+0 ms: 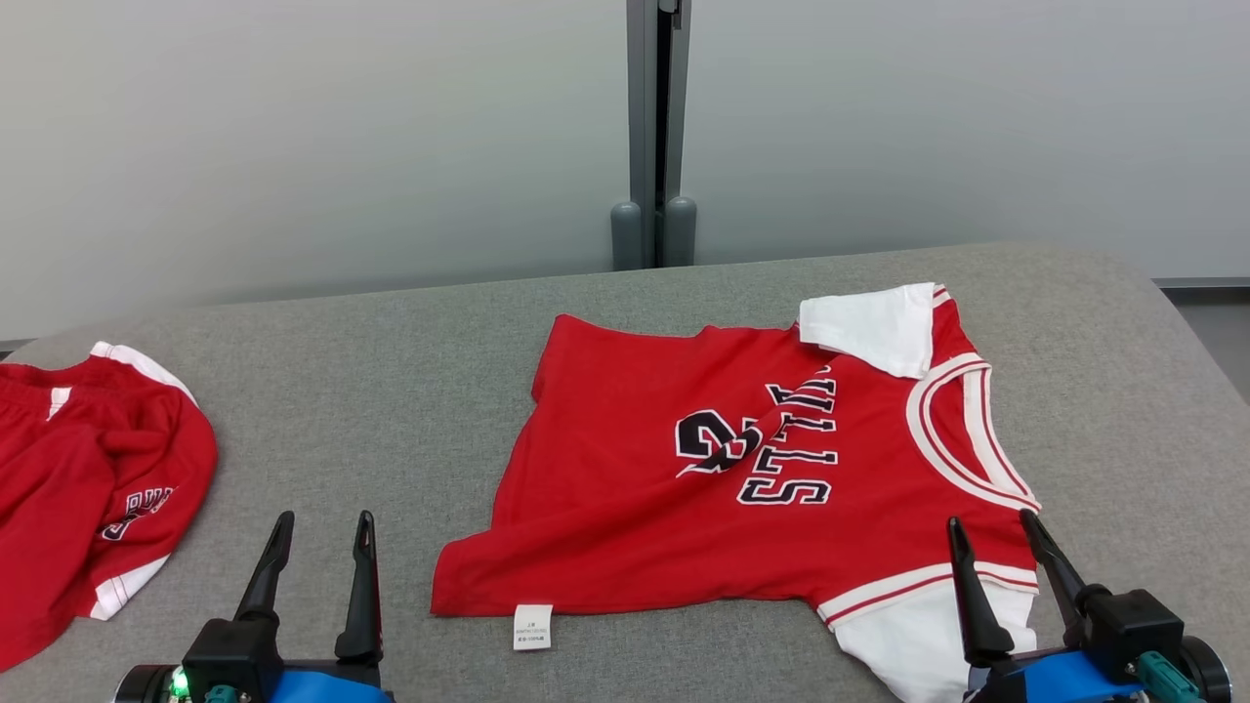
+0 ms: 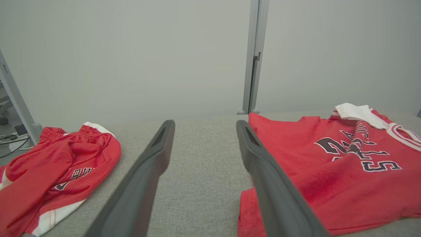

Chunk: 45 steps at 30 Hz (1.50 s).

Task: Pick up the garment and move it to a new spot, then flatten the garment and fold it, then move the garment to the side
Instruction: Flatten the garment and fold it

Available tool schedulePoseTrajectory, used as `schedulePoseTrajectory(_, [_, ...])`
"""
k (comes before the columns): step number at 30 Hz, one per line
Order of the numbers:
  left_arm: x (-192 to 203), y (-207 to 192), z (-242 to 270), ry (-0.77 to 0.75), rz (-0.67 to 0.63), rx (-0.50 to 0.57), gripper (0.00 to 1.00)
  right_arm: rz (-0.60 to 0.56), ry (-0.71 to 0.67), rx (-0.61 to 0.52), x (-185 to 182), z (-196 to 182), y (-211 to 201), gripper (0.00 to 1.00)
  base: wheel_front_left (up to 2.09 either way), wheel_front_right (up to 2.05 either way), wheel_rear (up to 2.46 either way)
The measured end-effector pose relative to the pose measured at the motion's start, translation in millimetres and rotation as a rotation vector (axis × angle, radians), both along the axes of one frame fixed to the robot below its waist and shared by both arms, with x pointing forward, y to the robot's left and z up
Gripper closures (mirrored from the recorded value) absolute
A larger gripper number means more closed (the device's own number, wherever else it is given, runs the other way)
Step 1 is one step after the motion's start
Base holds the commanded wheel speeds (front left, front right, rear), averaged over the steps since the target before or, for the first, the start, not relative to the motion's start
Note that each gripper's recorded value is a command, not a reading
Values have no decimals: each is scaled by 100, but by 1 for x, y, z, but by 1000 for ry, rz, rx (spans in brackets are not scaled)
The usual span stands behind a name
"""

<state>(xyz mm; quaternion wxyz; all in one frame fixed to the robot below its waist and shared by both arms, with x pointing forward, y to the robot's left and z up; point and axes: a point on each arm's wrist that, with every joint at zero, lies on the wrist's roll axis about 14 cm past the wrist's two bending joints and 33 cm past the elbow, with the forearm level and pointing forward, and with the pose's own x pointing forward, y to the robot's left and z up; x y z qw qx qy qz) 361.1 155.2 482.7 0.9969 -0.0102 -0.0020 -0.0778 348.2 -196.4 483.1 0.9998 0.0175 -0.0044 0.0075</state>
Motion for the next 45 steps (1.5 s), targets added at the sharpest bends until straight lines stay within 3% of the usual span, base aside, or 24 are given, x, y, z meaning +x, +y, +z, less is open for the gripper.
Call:
schedulePoseTrajectory(17, [-1, 0, -10, 33, 1, -5, 0, -6, 32, 11, -3, -10, -1, 0, 0, 0, 0])
schedulePoseTrajectory(33, [1, -54, -73, 255, -147, -68, 0, -137, 265, 34, -29, -79, -39, 0, 0, 0, 0])
schedulePoseTrajectory(45, [6, -46, -120, 419, -108, -93, 0, -158, 398, 79, -35, -117, -38, 0, 0, 0, 0])
